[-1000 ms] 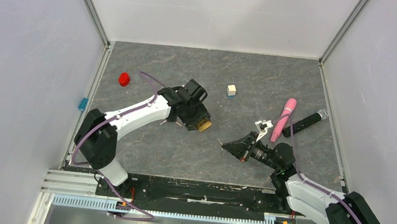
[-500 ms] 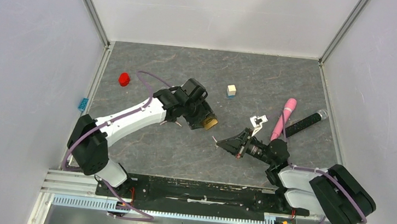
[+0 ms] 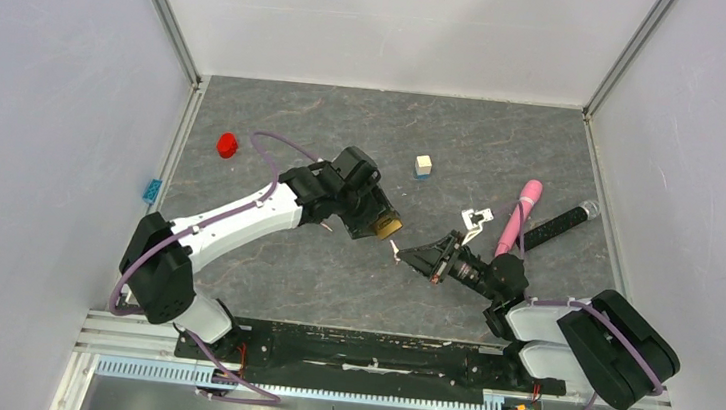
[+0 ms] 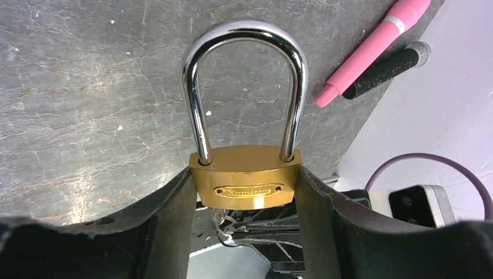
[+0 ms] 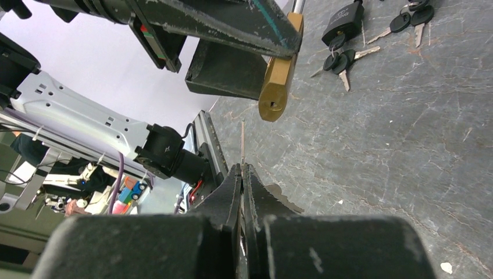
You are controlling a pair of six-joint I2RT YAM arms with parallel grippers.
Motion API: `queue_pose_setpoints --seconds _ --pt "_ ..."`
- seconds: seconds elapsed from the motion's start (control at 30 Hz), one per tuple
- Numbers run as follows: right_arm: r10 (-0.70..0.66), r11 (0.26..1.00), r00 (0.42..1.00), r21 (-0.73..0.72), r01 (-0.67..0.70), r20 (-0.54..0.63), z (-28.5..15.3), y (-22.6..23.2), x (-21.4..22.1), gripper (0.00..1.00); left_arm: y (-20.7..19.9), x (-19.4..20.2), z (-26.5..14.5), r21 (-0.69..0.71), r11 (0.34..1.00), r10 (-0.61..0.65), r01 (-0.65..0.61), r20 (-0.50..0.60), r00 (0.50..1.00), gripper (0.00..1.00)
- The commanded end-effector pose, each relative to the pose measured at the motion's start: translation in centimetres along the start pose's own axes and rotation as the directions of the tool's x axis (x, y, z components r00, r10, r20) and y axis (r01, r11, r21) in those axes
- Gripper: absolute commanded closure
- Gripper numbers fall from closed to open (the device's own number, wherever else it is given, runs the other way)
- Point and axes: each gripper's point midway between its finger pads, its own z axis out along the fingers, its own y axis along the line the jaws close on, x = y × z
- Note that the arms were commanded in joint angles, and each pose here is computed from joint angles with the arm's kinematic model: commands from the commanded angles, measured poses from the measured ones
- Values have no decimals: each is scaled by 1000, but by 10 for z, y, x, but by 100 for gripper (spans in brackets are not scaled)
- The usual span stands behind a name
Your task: Unlock with the key
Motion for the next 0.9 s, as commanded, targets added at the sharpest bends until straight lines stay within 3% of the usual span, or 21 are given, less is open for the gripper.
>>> queue_pose_setpoints --seconds 0.0,0.87 --pt "-35 999 997 -18 36 71 5 7 -18 100 -32 -1 -24 141 990 30 -32 21 999 90" --pt "-23 997 996 70 17 86 -1 -12 -17 100 -37 4 -27 164 986 33 -38 32 999 90"
